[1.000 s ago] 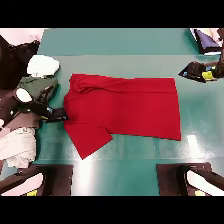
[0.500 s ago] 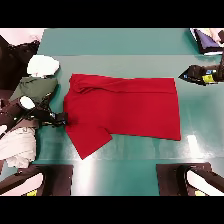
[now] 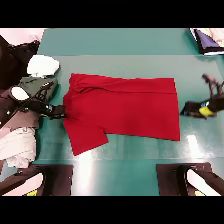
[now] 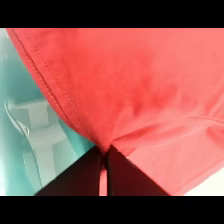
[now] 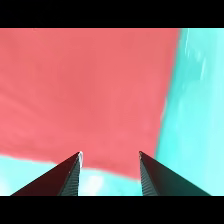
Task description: Fold the shirts.
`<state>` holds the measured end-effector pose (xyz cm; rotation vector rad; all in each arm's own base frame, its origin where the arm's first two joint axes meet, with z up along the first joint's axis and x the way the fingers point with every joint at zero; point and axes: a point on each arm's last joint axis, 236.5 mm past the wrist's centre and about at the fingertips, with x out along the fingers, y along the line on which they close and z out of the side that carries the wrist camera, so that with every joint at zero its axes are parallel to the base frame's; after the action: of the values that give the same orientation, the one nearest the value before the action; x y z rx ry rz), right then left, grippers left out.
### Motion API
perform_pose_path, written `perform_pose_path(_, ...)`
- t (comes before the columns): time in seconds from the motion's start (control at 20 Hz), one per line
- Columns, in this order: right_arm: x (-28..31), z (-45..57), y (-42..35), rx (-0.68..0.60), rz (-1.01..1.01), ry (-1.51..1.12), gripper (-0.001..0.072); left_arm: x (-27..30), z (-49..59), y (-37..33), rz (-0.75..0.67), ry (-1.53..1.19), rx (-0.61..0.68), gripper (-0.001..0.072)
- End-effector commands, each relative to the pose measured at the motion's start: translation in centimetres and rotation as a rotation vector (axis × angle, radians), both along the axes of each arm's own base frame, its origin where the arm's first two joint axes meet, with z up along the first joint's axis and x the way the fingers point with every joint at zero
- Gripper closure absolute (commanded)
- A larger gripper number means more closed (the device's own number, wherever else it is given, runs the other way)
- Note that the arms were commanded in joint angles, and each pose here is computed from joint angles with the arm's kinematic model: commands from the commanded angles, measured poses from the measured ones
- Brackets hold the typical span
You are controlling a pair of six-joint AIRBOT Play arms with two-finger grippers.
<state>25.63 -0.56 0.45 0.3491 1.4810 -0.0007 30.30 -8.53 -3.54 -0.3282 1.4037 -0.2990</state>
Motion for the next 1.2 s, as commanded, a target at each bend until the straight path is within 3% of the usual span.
perform_pose_path(0.0,-5.5,-5.0,-0.3,0.02,-0.042,0.149,0.0299,0.4,0.8,-0.2,-0.015,-0.025,-0.007,0.0678)
perform_pose_path(0.6,-7.4,-9.8,1.8,0.07,-0.02,0.281,0.0301,0.1,0.8,-0.3,-0.029,-0.018,-0.009,0.0678)
perform_pose_path(0.65,-7.4,-10.0,2.0,0.069,-0.01,0.285,0.0353,0.1,0.8,-0.3,-0.031,-0.016,-0.01,0.0678)
perform_pose_path(0.75,-7.1,-9.8,2.2,0.061,0.006,0.264,0.0643,0.1,0.9,-0.5,-0.04,-0.022,-0.015,0.0678)
perform_pose_path(0.8,-6.6,-9.4,2.2,0.051,0.012,0.226,0.0693,0.2,1.0,-0.6,-0.038,-0.03,-0.021,0.0678)
perform_pose_path(0.95,-3.1,-5.8,1.4,0.006,0.001,0.022,0.0694,2.4,5.0,-0.6,-0.02,-0.177,-0.02,0.0678)
perform_pose_path(1.15,5.2,8.3,0.6,-0.049,-0.035,-0.501,0.0695,6.0,21.1,-0.7,-0.019,-0.6,-0.02,0.0678)
